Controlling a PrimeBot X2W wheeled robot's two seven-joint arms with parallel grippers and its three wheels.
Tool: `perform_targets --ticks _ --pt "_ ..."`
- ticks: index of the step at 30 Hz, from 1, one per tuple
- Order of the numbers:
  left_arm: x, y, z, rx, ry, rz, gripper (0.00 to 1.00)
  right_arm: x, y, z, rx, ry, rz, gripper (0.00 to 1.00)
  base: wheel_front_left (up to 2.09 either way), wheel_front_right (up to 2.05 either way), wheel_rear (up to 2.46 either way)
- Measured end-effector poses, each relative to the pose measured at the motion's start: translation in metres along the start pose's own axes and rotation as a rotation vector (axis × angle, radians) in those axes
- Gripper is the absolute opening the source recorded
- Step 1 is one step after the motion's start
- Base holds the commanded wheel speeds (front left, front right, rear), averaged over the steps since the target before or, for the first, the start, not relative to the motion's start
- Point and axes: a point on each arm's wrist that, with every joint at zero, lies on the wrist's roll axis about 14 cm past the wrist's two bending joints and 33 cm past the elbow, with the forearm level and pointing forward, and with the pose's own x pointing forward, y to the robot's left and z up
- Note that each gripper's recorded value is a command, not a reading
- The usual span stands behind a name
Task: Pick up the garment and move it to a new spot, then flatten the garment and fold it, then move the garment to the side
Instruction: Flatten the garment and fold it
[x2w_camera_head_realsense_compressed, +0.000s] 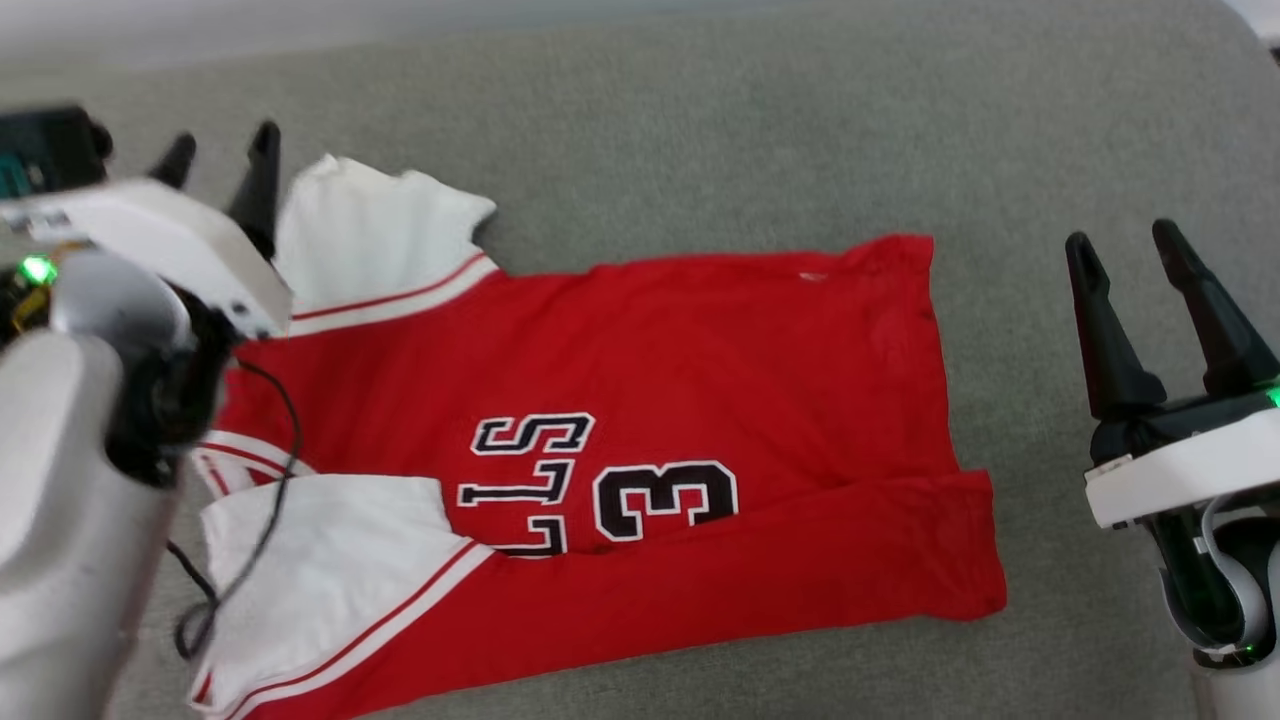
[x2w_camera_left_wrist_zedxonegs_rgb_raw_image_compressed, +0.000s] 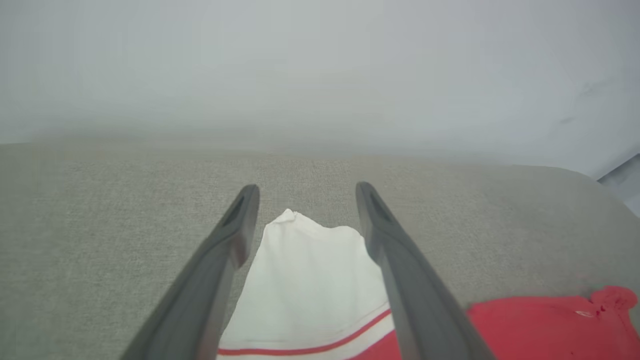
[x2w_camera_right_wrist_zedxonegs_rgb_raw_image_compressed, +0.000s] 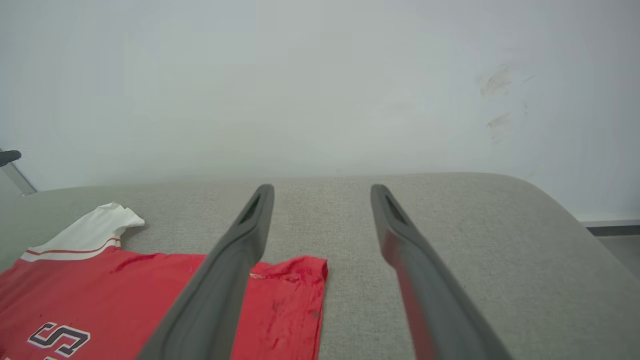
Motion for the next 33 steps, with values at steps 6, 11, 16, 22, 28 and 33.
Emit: perform_targets --ticks 6,11,16,22,28,33 --pt "0.054 0.002 -0.026 0.069 0.25 -0.059 1.0 0.009 -0.015 -0.027 0.007 0.053 -0.05 1.0 0.0 0.0 0.0" --pt "0.073 0.011 -0.065 0.122 0.529 -0.051 1.0 0.007 -0.028 -0.046 0.004 0.095 -0.095 1.0 0.0 0.0 0.0" --pt "0.082 0.025 -0.094 0.162 0.714 -0.005 1.0 0.004 -0.036 -0.064 0.0 0.132 -0.124 1.0 0.0 0.0 0.0" --pt "0.083 0.035 -0.131 0.145 0.9 0.031 1.0 0.001 -0.045 -0.08 0.008 0.165 -0.152 1.0 0.0 0.0 0.0" --pt "0.083 0.027 -0.141 0.088 0.936 0.024 0.0 -0.002 -0.051 -0.087 0.029 0.19 -0.171 1.0 0.0 0.0 0.0" --pt "0.076 0.023 -0.132 0.068 0.866 0.021 0.0 -0.002 -0.054 -0.09 0.074 0.246 -0.157 1.0 0.0 0.0 0.0"
